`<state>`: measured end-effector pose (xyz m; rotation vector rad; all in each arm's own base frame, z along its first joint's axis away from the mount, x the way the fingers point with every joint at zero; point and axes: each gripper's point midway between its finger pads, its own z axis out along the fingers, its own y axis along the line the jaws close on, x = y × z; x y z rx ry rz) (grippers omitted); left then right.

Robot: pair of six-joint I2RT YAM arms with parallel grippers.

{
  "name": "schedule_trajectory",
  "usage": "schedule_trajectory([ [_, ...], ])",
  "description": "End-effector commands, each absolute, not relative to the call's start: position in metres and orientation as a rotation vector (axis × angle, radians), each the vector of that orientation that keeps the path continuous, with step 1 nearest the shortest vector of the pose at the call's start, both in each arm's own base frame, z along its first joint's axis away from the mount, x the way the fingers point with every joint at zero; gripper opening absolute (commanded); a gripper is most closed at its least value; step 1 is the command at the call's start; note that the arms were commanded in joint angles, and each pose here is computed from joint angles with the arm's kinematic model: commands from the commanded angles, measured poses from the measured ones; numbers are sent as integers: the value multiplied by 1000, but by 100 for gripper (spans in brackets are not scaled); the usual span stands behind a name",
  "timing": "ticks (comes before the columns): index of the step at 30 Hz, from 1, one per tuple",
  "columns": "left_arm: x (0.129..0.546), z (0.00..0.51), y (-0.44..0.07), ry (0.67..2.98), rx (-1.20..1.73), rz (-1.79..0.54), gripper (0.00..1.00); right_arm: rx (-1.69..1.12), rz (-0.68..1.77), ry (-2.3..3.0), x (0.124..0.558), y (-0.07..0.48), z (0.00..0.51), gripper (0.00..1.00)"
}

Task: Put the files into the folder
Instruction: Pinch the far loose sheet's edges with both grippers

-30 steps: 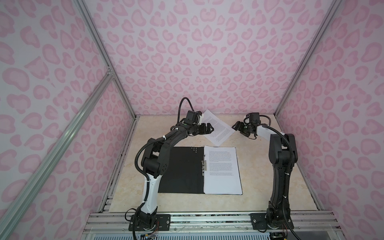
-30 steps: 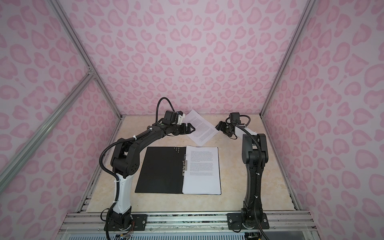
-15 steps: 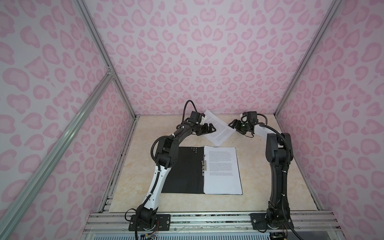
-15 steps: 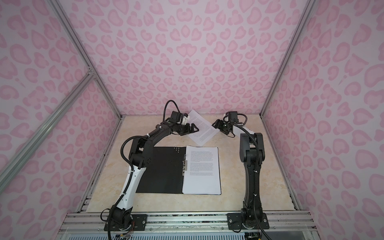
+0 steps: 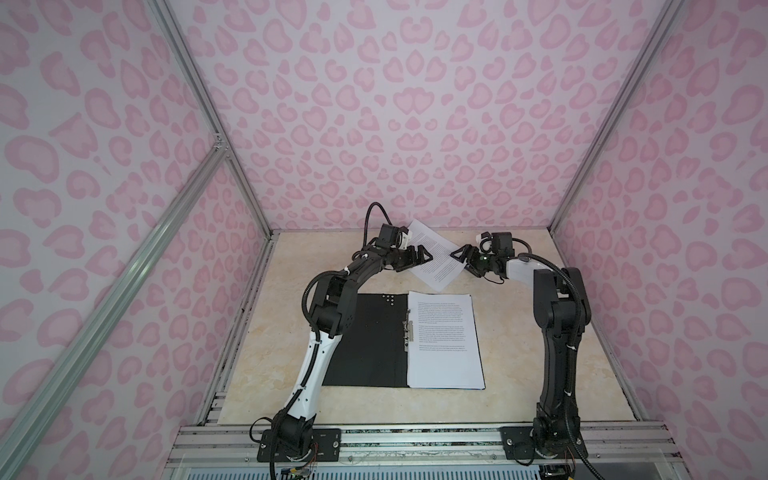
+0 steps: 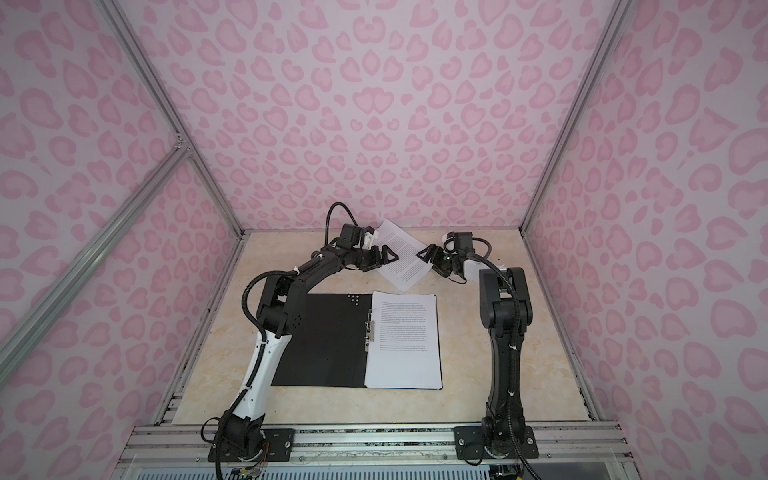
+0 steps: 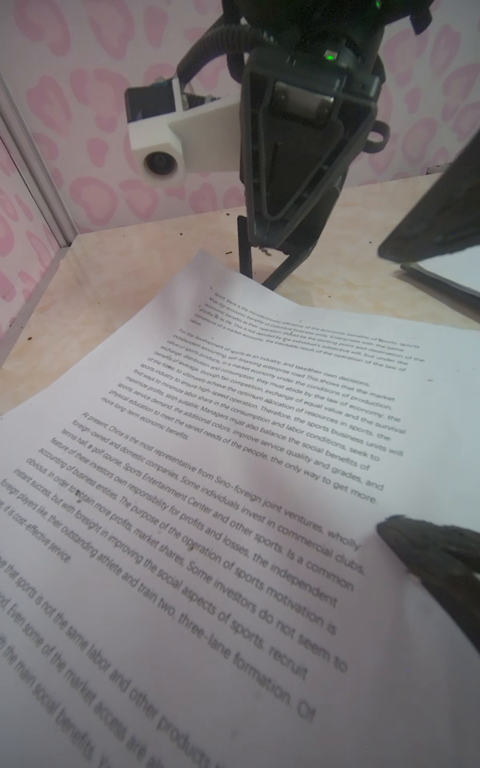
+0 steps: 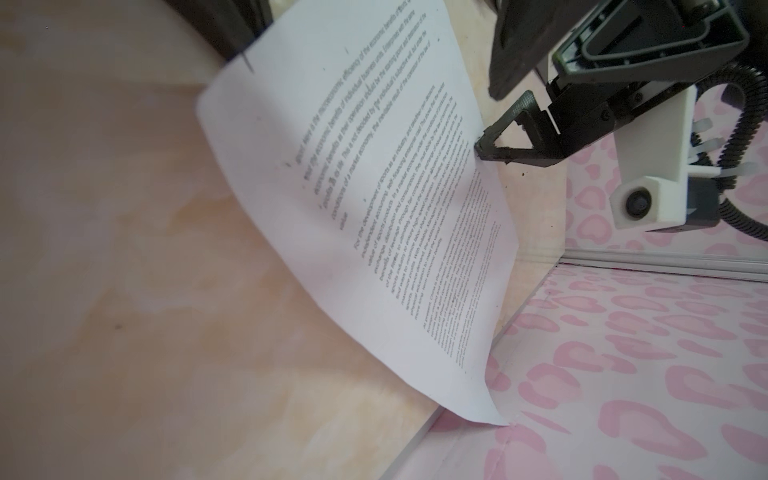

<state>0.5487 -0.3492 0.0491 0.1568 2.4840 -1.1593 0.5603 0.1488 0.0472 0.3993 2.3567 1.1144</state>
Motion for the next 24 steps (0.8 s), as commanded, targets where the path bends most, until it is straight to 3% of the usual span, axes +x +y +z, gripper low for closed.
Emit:
schedule_trajectory([
  [1,528,11,-338,2663,36,-1100,98,492,1204,2357,554,168,40,78],
  [9,527,14,-342,2656,-3,-1148,97,692,1256,2110,550,172,53,62],
  [16,525,31,-347,2625,21,-1212,97,799,1247,2009,556,166,44,35],
  [22,524,43,-350,2605,41,-1244,97,832,1216,1968,560,166,45,21],
  [24,523,44,-351,2605,45,-1265,97,837,1234,1962,563,169,45,8],
])
